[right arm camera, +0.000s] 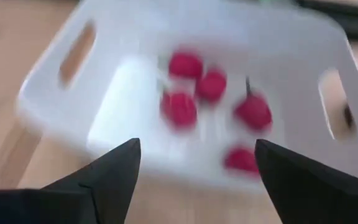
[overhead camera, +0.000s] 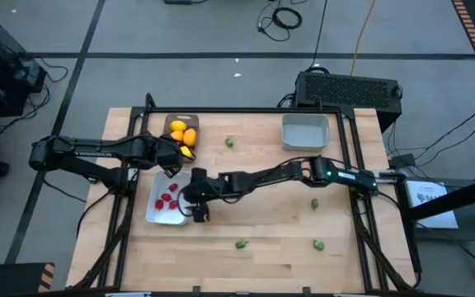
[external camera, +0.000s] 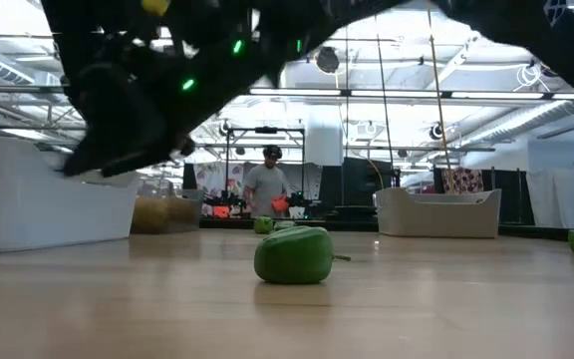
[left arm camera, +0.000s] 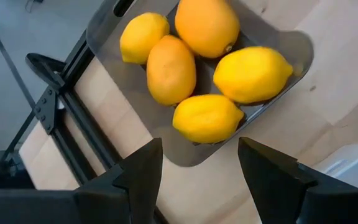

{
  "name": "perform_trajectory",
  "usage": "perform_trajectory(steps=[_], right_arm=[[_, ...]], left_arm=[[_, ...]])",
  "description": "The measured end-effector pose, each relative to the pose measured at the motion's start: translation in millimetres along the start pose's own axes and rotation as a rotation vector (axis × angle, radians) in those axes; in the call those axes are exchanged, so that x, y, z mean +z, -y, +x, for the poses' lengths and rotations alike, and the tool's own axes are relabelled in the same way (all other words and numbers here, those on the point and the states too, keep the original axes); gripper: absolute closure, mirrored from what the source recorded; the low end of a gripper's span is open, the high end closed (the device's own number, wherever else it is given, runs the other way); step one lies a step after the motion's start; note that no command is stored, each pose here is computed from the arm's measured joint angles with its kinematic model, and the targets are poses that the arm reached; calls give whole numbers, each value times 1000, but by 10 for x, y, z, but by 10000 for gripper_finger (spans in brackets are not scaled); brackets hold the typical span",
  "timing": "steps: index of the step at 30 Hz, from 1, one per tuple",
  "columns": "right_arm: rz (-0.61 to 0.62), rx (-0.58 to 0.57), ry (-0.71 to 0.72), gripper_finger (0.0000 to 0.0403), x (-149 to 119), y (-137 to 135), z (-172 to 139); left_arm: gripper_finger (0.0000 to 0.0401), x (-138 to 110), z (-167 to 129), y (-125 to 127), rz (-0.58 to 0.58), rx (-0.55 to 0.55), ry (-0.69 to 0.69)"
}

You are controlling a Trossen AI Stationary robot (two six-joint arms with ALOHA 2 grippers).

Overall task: Sort produce into baskets
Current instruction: Put the middle right green chili pepper into the gray bin

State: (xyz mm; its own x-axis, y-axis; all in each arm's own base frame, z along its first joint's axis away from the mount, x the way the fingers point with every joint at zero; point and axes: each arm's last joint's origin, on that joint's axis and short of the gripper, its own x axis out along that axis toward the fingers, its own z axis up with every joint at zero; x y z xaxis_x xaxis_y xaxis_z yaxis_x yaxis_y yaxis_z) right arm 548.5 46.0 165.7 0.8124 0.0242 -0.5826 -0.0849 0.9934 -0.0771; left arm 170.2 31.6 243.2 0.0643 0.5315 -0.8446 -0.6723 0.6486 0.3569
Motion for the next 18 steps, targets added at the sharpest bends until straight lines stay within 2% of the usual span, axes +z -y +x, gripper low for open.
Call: perform_trajectory(steps=[5,12,16,18], right_arm=[[-52,25,-305,93,118,31,-564],[-49,47,-685,93,54,78,-1225],[-15,39,-909,93,-125,33,-1504],[-3,35,-956,93,-239,-40,-1621]], left_arm=[[183,55,-2,36,17,-33,51],[183,130,-18,98,-4,-97,121],[183,164,-66,198,42,-212,163],[183,192,-112,274,76,-290,210]])
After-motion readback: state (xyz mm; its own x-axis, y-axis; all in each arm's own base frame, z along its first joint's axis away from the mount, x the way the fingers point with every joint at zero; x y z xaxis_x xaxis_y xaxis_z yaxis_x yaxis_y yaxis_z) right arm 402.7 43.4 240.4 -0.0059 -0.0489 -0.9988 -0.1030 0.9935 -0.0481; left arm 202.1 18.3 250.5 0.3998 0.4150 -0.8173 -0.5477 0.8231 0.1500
